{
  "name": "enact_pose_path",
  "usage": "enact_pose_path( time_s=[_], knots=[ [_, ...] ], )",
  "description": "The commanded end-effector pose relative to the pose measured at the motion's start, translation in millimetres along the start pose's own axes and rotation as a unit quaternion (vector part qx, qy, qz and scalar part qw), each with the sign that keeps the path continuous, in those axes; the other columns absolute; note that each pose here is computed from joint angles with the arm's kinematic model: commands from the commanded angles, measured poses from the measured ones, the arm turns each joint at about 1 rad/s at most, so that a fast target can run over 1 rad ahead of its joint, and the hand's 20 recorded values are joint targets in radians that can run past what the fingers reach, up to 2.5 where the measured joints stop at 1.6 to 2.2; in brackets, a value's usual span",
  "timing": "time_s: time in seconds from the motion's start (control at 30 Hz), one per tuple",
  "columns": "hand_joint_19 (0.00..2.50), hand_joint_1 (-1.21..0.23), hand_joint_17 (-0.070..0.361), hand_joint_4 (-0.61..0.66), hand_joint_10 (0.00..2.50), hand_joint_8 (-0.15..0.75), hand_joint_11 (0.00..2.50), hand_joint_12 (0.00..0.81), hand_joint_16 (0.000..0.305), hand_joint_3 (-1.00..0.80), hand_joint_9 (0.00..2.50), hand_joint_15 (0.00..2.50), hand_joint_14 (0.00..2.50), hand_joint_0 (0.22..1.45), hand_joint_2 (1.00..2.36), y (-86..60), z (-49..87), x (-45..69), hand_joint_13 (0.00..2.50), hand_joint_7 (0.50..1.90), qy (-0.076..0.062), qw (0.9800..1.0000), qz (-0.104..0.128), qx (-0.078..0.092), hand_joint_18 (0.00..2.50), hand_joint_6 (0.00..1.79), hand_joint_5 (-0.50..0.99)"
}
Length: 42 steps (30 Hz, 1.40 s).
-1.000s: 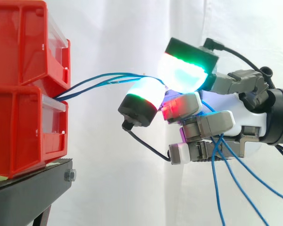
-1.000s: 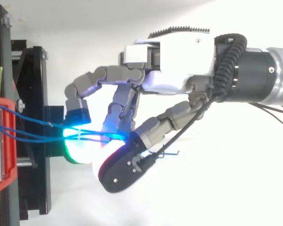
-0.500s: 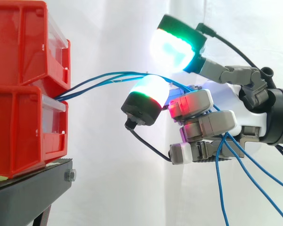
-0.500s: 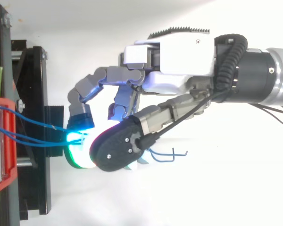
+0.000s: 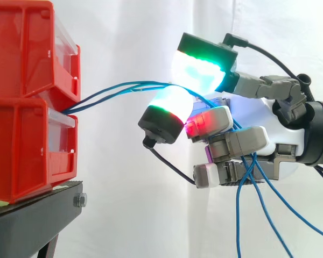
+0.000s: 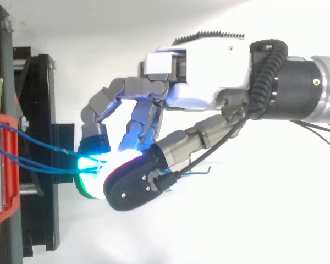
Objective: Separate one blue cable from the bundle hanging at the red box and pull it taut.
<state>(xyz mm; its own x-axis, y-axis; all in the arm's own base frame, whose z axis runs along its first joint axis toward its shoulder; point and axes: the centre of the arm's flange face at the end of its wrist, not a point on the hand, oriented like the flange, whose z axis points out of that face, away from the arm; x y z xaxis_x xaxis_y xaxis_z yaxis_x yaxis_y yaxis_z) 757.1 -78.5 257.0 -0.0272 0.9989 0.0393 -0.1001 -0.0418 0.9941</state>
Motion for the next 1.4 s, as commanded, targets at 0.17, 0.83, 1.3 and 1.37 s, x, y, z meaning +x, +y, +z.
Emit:
enact_pose_path(
  time_s=[0.17,0.83,1.3,1.37],
  knots=[
    [0.61,-0.89,0.098,0.22,0.02,0.357,1.16,0.389,0.044,-0.5,1.16,1.06,0.03,0.78,1.0,-0.1,-0.1,-0.4,1.33,1.03,0.0,1.0,0.0,0.0,1.0,0.88,-0.2],
    [0.66,-0.82,0.105,0.18,0.02,0.364,1.1,0.397,0.047,-0.29,1.04,1.01,0.03,0.74,1.02,-0.2,0.1,1.1,1.28,0.95,0.002,1.0,0.0,0.0,1.01,0.86,-0.22],
    [0.68,-0.87,0.101,0.22,0.02,0.364,1.2,0.405,0.045,-0.5,1.13,1.02,0.03,0.6,1.0,0.0,-0.4,-2.2,1.29,1.1,0.0,1.0,0.0,0.0,1.03,0.91,-0.2],
    [0.69,-0.82,0.107,0.23,0.02,0.369,1.19,0.412,0.047,-0.5,1.13,1.02,0.03,0.56,1.0,0.0,-0.5,-3.4,1.31,1.06,0.0,1.0,-0.001,0.0,1.05,0.89,-0.2]
  ],
)
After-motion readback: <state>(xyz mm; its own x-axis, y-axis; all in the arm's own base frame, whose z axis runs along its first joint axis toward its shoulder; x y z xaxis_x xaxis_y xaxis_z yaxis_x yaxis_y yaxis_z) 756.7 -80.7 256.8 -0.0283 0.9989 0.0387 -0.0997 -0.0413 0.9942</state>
